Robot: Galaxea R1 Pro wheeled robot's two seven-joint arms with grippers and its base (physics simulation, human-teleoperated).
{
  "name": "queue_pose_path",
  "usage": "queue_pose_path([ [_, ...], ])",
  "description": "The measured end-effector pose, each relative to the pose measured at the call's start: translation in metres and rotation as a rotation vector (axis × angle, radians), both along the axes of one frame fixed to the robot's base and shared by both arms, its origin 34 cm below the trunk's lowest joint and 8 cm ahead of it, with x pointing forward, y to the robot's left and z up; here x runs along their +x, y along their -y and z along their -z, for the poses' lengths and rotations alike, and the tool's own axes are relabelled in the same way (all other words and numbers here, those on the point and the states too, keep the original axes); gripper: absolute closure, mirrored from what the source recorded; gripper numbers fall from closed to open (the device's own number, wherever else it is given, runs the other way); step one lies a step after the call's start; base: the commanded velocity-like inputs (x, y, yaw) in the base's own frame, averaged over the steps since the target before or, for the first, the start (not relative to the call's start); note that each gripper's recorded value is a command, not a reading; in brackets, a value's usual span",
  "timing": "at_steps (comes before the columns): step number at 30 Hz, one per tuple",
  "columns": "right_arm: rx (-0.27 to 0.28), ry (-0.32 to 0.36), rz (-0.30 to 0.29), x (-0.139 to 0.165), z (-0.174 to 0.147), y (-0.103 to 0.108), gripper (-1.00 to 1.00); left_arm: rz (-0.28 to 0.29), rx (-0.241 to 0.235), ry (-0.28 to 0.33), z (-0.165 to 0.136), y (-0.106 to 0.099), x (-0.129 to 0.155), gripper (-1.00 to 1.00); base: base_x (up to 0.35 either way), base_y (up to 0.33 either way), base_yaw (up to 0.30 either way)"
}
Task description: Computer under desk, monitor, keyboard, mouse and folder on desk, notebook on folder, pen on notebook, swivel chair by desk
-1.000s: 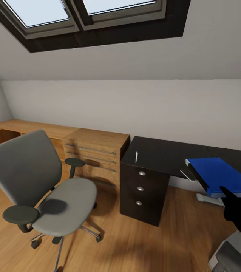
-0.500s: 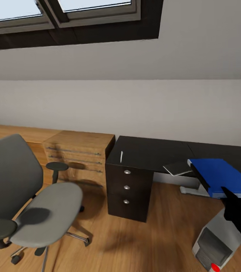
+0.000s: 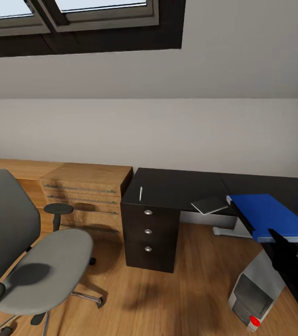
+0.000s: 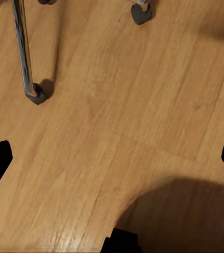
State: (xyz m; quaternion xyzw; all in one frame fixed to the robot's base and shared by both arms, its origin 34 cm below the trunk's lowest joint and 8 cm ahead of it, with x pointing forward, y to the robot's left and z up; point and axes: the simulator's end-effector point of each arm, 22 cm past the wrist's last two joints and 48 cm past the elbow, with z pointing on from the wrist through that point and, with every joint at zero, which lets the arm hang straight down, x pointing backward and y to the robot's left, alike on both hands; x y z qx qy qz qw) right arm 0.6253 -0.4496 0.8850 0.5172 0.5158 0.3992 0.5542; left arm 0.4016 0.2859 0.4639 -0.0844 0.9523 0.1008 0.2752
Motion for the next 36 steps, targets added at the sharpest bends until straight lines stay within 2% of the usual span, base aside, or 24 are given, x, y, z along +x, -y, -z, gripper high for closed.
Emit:
queue_pose_path([
  [11,0.0,0.001,0.0,-0.0006,-0.0004,0.0005,1.0,0.0,0.0,-0.002,0.0004,0.0,-0.001,-1.0,0.049,-0.023,-0.014],
  [23,0.003,-0.001,0.0,0.0,0.0008,-0.0008,1.0,0.0,-0.004,-0.003,0.0009,0.003,-0.0012,-1.0,0.069,-0.035,-0.214],
  [36,0.003,-0.002,-0.011,0.001,0.0013,-0.0044,1.0,0.001,-0.004,-0.003,0.0008,0.0025,-0.0012,-1.0,0.001,0.0,-0.02],
])
